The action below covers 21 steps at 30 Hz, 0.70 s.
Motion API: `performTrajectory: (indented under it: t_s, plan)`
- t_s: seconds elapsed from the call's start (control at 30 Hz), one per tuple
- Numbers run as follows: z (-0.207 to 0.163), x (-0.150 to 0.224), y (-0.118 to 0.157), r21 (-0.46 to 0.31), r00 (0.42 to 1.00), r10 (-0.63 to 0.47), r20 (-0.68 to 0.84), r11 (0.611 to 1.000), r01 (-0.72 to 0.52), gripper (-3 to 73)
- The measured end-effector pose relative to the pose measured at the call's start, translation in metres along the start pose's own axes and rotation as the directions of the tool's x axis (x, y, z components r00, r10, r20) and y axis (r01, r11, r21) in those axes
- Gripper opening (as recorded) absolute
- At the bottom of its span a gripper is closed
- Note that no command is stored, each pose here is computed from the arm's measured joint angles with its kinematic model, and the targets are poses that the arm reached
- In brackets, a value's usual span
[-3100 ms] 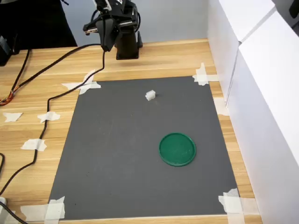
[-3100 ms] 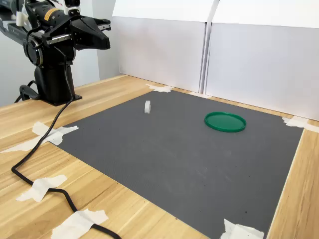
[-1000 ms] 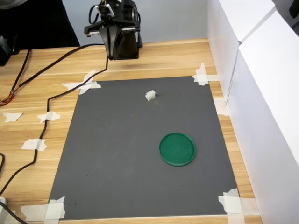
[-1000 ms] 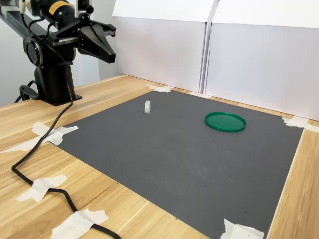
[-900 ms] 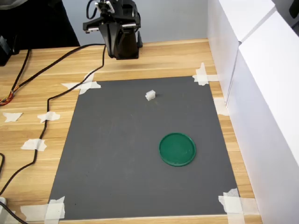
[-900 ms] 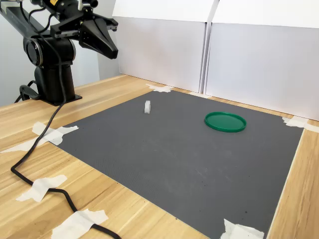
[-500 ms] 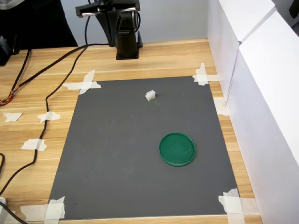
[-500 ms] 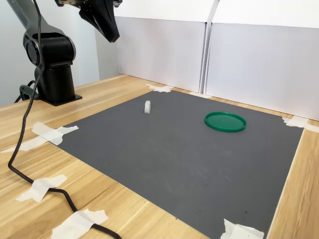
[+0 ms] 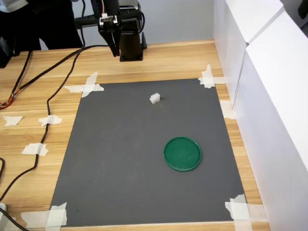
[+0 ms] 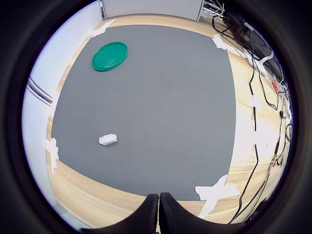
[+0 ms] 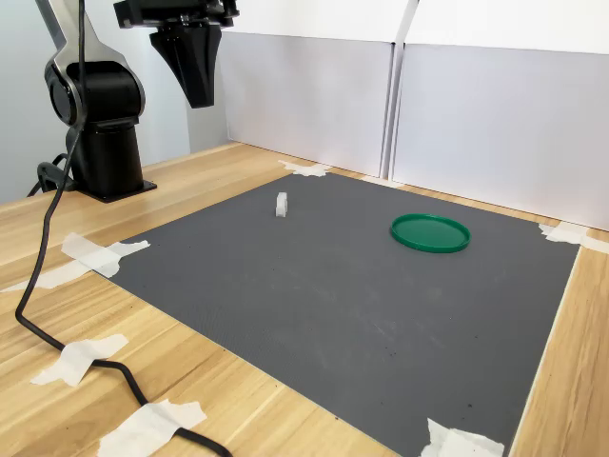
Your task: Grasp a white terminal and put it on the green lid.
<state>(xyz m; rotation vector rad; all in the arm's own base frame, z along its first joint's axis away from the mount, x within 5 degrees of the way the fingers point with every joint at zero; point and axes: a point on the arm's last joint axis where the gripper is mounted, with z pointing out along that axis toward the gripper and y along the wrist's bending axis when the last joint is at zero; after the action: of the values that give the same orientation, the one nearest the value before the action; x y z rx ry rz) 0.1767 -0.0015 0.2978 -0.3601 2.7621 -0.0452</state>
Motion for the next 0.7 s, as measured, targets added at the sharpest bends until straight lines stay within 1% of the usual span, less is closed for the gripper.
performTrajectory:
  t_s: [0.13,0.2,0.33,0.53,0.6,0.7]
  plan:
    - [0.009,-0.004,-0.001,-0.019,0.998,-0.049,-0.033,0.999,0.048,4.6]
    - [0.012,-0.006,0.0,-0.04,0.997,-0.067,-0.041,0.997,0.066,10.5]
    - [0.017,-0.009,0.003,-0.083,0.994,-0.099,-0.046,0.992,0.094,28.1]
    - [0.025,-0.012,0.003,-0.11,0.991,-0.116,-0.066,0.988,0.109,56.2]
    - [0.028,-0.013,0.003,-0.115,0.99,-0.117,-0.078,0.987,0.108,63.6]
    - [0.033,-0.015,0.002,-0.123,0.988,-0.118,-0.097,0.987,0.106,69.5]
